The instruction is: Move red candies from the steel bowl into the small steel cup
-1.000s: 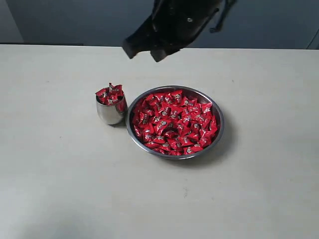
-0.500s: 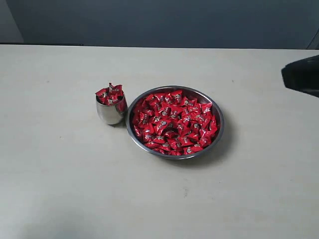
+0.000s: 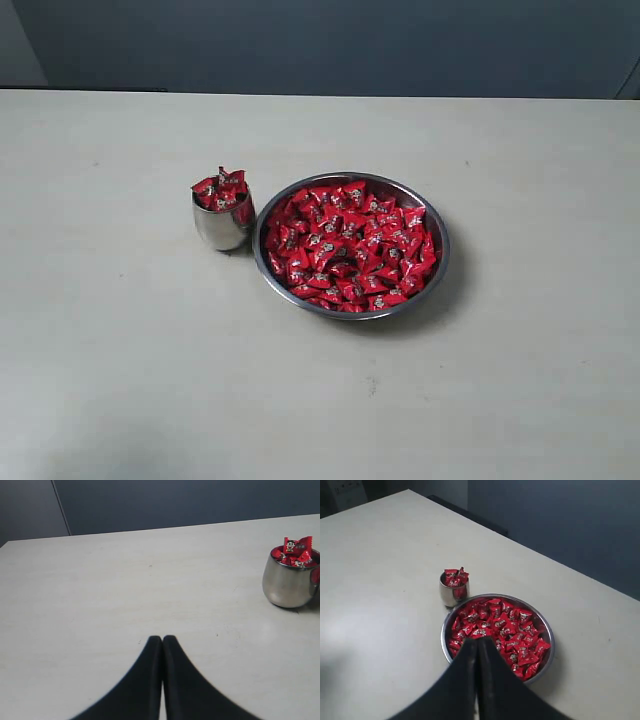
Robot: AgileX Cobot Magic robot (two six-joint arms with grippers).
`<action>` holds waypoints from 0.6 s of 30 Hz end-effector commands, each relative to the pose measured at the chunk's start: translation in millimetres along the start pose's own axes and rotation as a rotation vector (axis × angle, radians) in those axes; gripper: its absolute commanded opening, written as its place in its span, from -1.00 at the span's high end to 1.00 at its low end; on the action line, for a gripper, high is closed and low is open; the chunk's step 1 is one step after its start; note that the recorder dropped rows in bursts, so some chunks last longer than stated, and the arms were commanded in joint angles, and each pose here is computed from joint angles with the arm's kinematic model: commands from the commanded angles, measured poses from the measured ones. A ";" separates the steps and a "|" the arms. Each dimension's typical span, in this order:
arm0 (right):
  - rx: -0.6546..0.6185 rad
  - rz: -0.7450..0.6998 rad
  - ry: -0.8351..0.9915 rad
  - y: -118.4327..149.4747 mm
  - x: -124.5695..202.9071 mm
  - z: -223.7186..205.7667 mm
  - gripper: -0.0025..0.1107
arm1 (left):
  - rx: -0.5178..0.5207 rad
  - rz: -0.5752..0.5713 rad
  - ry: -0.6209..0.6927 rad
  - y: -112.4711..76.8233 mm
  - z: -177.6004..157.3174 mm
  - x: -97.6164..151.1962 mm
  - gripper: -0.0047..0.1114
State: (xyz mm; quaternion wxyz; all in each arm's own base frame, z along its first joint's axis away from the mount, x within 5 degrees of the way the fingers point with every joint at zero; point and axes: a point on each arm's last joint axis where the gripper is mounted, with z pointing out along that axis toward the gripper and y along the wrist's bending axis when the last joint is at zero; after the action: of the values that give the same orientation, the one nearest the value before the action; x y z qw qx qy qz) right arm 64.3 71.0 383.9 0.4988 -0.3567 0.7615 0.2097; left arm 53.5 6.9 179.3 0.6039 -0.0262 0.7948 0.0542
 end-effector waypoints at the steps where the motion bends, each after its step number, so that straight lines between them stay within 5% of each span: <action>1: 0.024 -0.035 -0.014 -2.1 -0.2 -0.3 0.97 | 0.004 0.002 -0.018 -0.1 -1.2 -3.3 0.91; 9: 0.113 -0.029 -0.179 -7.7 37.0 7.1 0.97 | 0.004 0.002 -0.018 -0.1 -1.2 -3.3 0.91; 18: 0.436 0.096 -0.309 -23.3 141.9 27.8 0.97 | 0.004 0.002 -0.018 -0.1 -1.2 -3.3 0.91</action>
State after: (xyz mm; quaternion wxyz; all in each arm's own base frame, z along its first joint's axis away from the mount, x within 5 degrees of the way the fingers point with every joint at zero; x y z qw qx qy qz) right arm 65.7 35.5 263.8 0.6367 -0.2126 0.7284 0.1374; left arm 53.5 6.9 179.3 0.6039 -0.0262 0.7948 0.0542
